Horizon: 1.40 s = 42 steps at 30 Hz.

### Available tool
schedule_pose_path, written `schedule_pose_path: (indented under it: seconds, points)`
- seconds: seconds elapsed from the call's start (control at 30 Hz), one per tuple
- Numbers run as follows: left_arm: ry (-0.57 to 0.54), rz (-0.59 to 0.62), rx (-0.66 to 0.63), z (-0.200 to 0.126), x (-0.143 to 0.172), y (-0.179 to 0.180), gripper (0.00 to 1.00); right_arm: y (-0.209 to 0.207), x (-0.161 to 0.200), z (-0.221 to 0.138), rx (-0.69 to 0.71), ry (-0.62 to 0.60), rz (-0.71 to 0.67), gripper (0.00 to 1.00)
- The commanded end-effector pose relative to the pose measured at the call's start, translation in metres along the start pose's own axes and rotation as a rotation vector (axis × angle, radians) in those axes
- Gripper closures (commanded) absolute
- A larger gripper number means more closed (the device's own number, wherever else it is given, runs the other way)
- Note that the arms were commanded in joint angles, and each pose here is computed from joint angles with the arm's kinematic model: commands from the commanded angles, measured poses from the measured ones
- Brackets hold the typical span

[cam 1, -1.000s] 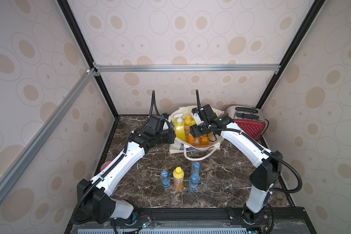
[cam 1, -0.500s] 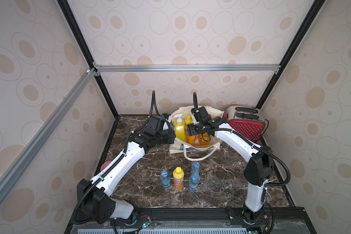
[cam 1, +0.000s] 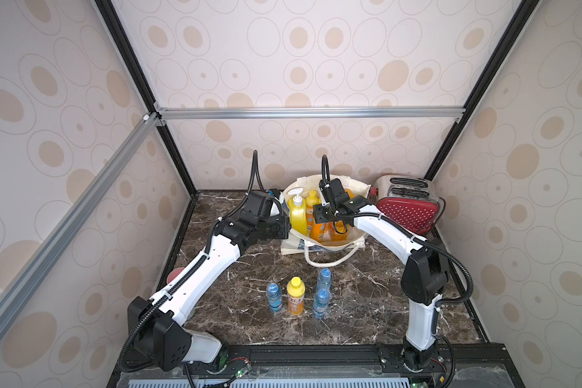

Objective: Pack dish soap into the shopping bag
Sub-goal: Adjust the bottle of dish soap in the shopping bag.

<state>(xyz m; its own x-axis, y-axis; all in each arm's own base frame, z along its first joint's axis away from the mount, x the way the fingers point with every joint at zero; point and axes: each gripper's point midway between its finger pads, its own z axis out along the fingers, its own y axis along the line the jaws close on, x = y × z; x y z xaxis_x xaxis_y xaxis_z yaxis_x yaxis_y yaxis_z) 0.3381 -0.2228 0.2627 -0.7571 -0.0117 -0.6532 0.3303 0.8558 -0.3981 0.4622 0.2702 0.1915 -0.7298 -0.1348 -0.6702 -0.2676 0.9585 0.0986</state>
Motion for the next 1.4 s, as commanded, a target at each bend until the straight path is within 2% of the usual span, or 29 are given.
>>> schedule_pose_path:
  seconds: [0.0,0.2,0.6,1.07,1.37]
  points:
    - [0.009,0.024,0.019,-0.011,0.0,-0.007,0.97,0.001,0.003,0.002,-0.017,-0.005,0.007,0.6]
    - [0.001,0.027,0.019,-0.012,-0.002,-0.008,0.97,0.009,-0.002,-0.017,-0.068,-0.03,-0.016,0.65]
    - [-0.006,0.027,0.025,-0.013,-0.006,-0.01,0.98,0.033,-0.024,-0.057,-0.127,-0.128,-0.059,0.68]
    - [-0.002,0.025,0.03,-0.012,-0.005,-0.011,0.98,0.059,-0.059,-0.061,-0.181,-0.217,-0.091,0.7]
    - [0.003,0.026,0.03,-0.009,-0.003,-0.01,0.98,0.062,-0.054,-0.052,-0.193,-0.214,-0.089,0.71]
